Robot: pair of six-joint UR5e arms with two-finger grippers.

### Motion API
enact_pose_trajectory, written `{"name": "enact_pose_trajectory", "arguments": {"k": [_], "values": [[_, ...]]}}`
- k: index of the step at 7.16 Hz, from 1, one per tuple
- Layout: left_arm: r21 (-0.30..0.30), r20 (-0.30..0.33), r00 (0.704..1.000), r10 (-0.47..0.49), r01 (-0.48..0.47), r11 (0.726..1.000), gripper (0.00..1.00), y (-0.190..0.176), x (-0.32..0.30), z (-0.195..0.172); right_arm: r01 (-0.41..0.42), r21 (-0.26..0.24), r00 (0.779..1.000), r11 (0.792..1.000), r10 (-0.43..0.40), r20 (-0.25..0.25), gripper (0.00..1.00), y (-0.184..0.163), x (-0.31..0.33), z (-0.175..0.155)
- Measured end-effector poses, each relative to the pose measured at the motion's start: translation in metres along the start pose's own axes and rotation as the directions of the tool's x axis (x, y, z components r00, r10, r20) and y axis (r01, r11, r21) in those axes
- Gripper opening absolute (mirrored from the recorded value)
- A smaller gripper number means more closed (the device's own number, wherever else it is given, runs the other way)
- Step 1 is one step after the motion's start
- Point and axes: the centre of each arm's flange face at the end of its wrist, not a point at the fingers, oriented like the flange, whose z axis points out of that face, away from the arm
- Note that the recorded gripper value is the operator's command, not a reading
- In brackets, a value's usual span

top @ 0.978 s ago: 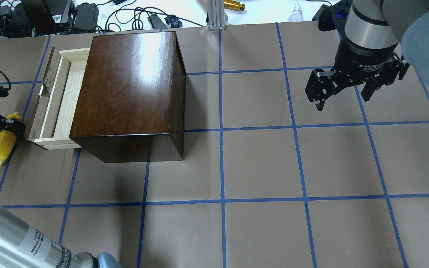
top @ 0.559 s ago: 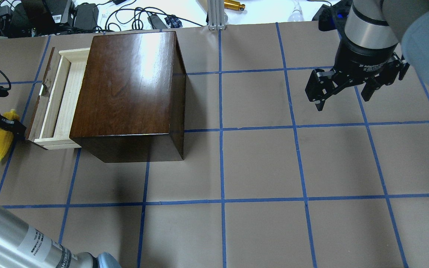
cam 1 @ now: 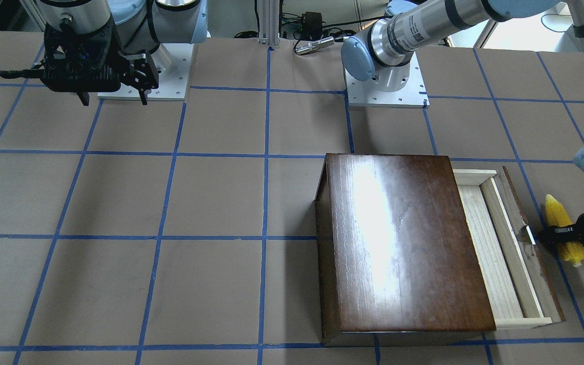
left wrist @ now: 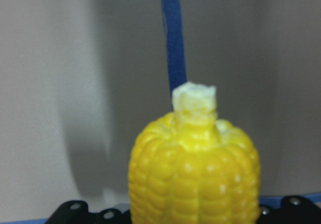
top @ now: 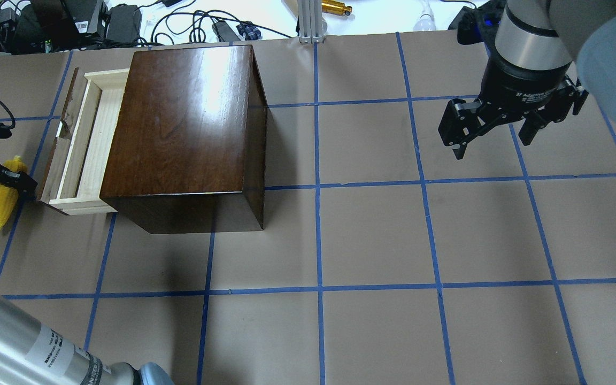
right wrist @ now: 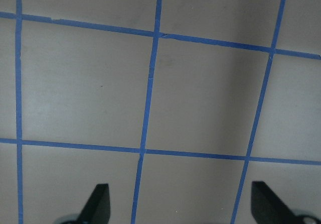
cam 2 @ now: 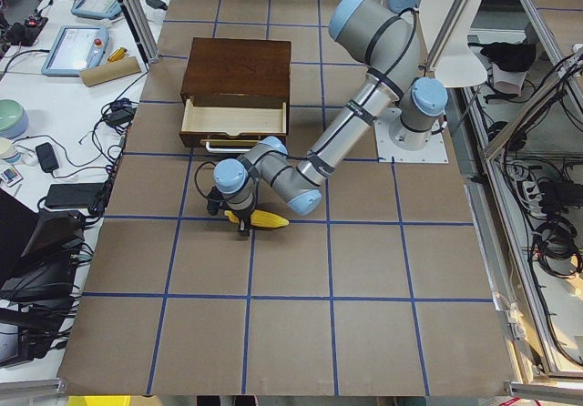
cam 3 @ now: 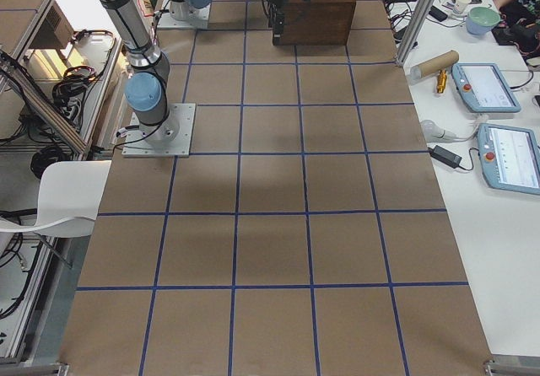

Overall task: Open drawer and put corn inside
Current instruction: 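Close the left gripper on the corn and lift it, then carry the corn over the open drawer and lower it inside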

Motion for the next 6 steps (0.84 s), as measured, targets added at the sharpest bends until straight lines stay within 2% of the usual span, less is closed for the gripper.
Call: {"name": "enact_pose_trajectory", "arguments": {"k": [2,6], "values": [[-0.007,-0.002,1.000,0.004,-0.004,1.000,0.00,0.004,0.008,-0.034,0.000,0.000,1.000,1.000,0.000,0.000,1.00,0.000,0.000,0.000],[-0.033,-0.025,1.000,0.016,-0.017,0.999,0.00,-0.001,0.093,-0.151,-0.001,0.000,1.000,1.000,0.001,0.001,1.00,0.000,0.000,0.000]]}}
